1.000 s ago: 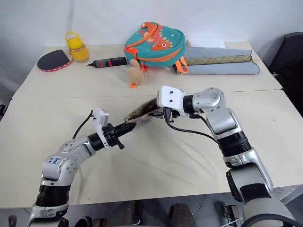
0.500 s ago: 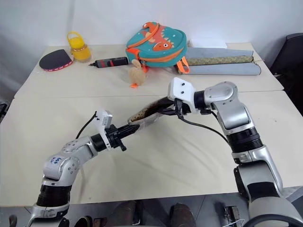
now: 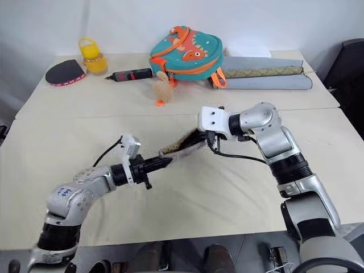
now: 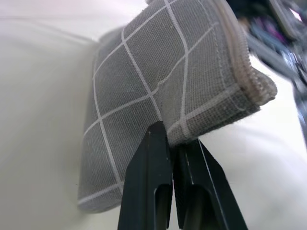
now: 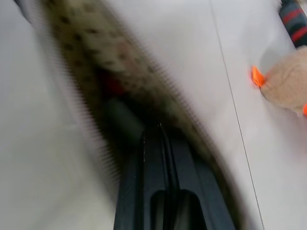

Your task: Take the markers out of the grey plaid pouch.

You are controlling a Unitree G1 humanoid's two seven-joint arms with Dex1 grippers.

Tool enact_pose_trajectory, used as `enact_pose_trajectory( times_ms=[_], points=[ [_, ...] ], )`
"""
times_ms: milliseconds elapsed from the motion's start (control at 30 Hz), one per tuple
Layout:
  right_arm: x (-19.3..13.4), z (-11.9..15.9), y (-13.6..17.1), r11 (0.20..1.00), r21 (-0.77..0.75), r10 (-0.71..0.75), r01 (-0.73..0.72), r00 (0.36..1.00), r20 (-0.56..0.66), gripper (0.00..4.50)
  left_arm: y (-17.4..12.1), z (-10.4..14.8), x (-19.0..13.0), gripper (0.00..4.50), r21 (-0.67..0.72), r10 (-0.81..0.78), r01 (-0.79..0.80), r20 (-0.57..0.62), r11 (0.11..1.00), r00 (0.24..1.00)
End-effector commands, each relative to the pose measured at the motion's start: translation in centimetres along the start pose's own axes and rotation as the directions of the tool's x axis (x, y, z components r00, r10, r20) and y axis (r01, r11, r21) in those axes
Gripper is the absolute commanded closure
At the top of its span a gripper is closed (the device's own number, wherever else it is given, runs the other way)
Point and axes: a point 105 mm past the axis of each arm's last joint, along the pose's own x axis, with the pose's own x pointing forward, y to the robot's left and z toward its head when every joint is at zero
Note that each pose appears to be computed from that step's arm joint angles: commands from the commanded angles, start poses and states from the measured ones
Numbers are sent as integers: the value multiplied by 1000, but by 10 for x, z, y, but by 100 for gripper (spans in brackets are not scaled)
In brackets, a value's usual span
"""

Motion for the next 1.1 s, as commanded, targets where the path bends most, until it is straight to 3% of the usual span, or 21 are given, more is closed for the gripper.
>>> enact_pose_trajectory(
  times_ms=[33,100,233,533,700,800,900,1100],
  points=[
    [-26,10,-5,997,-65,37,-40,998,-46,446,-19,18,5,450,-19,-109,110,55,994,992],
    [-34,3,6,991,-50,118,-124,987,-109,446,-21,18,7,450,-52,-129,133,72,990,989],
    [-28,5,23,977,-36,203,-208,973,-113,446,-10,6,12,450,-73,-78,81,50,994,996],
    [16,-25,18,991,-84,86,-100,985,-151,446,18,-21,9,450,-88,58,-56,23,995,998],
    [15,-32,25,986,11,164,-165,975,-149,446,21,-26,10,450,-80,72,-71,14,994,997],
    [13,-28,27,982,31,188,-185,974,-130,393,21,-27,10,450,-86,73,-71,18,994,997],
    [11,-26,31,979,29,202,-200,970,-133,304,22,-29,10,450,-87,78,-76,16,993,997],
    [11,-41,36,979,41,204,-200,962,-179,304,24,-31,9,450,-97,91,-89,18,991,996]
  ],
)
